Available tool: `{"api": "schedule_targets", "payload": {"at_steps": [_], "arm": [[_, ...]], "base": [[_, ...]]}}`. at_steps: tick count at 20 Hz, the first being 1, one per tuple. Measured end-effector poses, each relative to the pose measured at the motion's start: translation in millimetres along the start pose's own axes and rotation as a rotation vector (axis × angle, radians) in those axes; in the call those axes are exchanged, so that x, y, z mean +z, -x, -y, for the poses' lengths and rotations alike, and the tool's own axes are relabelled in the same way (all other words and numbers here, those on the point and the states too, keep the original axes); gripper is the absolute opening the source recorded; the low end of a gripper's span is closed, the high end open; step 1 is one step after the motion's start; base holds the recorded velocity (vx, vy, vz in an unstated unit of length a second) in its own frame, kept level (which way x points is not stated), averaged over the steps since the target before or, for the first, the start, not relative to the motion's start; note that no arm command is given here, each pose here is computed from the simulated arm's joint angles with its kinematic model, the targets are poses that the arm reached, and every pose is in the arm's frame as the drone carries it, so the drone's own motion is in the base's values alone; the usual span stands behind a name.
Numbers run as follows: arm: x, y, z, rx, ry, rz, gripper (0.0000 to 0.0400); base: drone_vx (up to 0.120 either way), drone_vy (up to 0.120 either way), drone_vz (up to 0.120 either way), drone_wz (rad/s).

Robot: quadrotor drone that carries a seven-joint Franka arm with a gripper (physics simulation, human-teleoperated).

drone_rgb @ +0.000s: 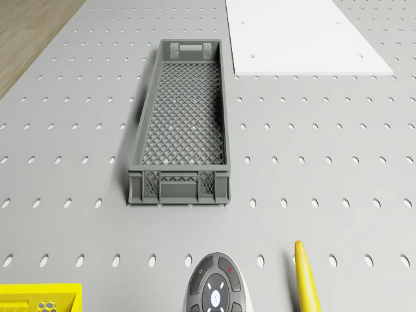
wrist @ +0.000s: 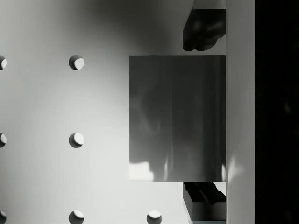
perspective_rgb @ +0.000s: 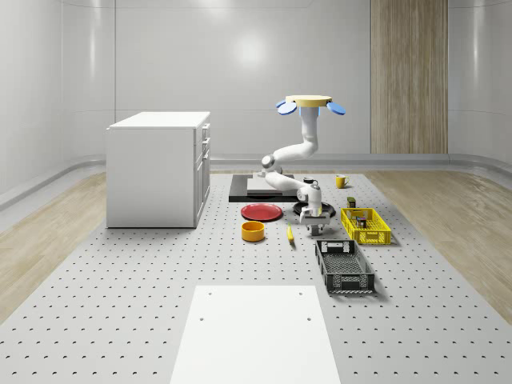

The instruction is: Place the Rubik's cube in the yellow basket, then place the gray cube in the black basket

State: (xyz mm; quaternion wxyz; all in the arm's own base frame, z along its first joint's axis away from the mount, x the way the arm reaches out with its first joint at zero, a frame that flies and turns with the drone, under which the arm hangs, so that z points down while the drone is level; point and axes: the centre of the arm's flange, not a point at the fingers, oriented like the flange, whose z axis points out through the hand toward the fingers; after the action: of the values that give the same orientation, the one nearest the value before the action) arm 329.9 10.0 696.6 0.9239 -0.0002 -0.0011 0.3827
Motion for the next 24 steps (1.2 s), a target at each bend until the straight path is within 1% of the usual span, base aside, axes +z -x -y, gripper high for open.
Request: {"api": "schedule_targets", "payload": {"at_steps": [1,3,5,7,11,18,22,24], "arm": [[0,-0.1,0.1,0.0,0.0,0.0,0.0341],[0,-0.2,0.2,0.0,0.0,0.0,0.0305],[0,-0.3,0.3,0.0,0.0,0.0,0.0284],[0,-0.4,0.4,0.0,0.0,0.0,0.027],[0,-0.4,0.4,0.0,0.0,0.0,0.0258],[0,-0.4,0.5,-0.001,0.0,0.0,0.0252],[-10,-0.4,0.4,0.0,0.0,0.0,0.0251],[-17,-0.4,0.4,0.0,0.0,0.0,0.025]], "base": [[0.0,0.0,0.0,0.0],[0.0,0.0,0.0,0.0],[0.0,0.0,0.0,0.0],[0.0,0.0,0.0,0.0],[0.0,0.0,0.0,0.0],[0.0,0.0,0.0,0.0],[0.0,0.0,0.0,0.0],[0.0,0.0,0.12,0.0]]}}
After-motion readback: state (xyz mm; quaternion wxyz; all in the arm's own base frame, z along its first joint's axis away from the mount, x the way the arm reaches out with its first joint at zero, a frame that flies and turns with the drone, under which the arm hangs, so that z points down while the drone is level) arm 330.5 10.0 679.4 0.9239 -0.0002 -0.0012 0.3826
